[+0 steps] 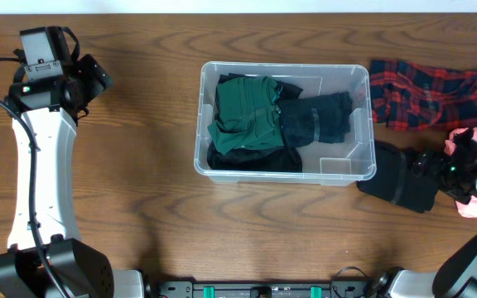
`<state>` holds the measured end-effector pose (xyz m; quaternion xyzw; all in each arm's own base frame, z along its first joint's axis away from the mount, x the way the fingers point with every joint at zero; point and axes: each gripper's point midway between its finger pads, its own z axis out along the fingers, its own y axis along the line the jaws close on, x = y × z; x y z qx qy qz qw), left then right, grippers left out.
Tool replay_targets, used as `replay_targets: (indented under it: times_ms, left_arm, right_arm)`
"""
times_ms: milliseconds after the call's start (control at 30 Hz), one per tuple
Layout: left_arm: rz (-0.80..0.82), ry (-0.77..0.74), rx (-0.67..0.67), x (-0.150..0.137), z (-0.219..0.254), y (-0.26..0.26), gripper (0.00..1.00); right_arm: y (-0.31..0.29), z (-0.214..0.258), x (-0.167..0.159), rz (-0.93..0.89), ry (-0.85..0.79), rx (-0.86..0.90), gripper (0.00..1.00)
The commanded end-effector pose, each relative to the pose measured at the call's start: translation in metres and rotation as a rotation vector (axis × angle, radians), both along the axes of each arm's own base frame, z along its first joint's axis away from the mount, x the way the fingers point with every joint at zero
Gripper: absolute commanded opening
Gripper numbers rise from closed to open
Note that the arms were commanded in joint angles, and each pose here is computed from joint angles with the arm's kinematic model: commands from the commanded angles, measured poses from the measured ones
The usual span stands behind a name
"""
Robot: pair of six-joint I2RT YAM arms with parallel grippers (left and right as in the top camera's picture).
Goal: Pack container
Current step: 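Move the right gripper to the black garment and grasp it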
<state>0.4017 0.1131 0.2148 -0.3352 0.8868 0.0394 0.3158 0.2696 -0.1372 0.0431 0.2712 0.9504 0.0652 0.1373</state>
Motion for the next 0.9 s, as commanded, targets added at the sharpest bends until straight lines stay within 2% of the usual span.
replay_targets:
  times_ms: [0, 167, 233, 267, 333, 367, 433, 567, 733, 867]
  left_arm:
    - [0.012, -0.003, 0.014, 0.0, 0.003, 0.004, 0.98]
    - [0.012, -0.003, 0.014, 0.0, 0.003, 0.004, 0.98]
    - [0.012, -0.003, 0.014, 0.0, 0.003, 0.004, 0.98]
    - [0.012, -0.003, 0.014, 0.0, 0.003, 0.004, 0.98]
    - [0.012, -0.003, 0.014, 0.0, 0.003, 0.004, 0.98]
    - [0.012, -0.003, 0.014, 0.0, 0.003, 0.004, 0.98]
    - [0.012, -0.003, 0.014, 0.0, 0.003, 0.004, 0.98]
    - [0.012, -0.003, 0.014, 0.0, 0.003, 0.004, 0.98]
    - [0.012, -0.003, 0.014, 0.0, 0.003, 0.004, 0.98]
    - [0.012, -0.003, 0.014, 0.0, 0.003, 0.004, 0.98]
  right_arm:
    - [0.003, -0.027, -0.01, 0.014, 0.045, 0.036, 0.98]
    - [0.006, -0.05, -0.015, 0.026, 0.095, 0.069, 0.98]
    - [0.009, -0.056, -0.017, 0.027, 0.112, 0.088, 0.91]
    - [0.01, -0.059, -0.017, 0.028, 0.115, 0.1, 0.77]
    - [0.014, -0.062, -0.017, 0.03, 0.116, 0.122, 0.44]
    - [0.014, -0.062, -0.016, 0.03, 0.115, 0.125, 0.34]
    - [0.014, -0.062, -0.016, 0.03, 0.114, 0.125, 0.2]
    - [0.014, -0.061, -0.016, 0.029, 0.115, 0.125, 0.02]
    - [0.011, -0.052, -0.013, -0.071, 0.133, 0.153, 0.01]
    - [0.007, -0.025, -0.003, -0.079, 0.133, 0.168, 0.01]
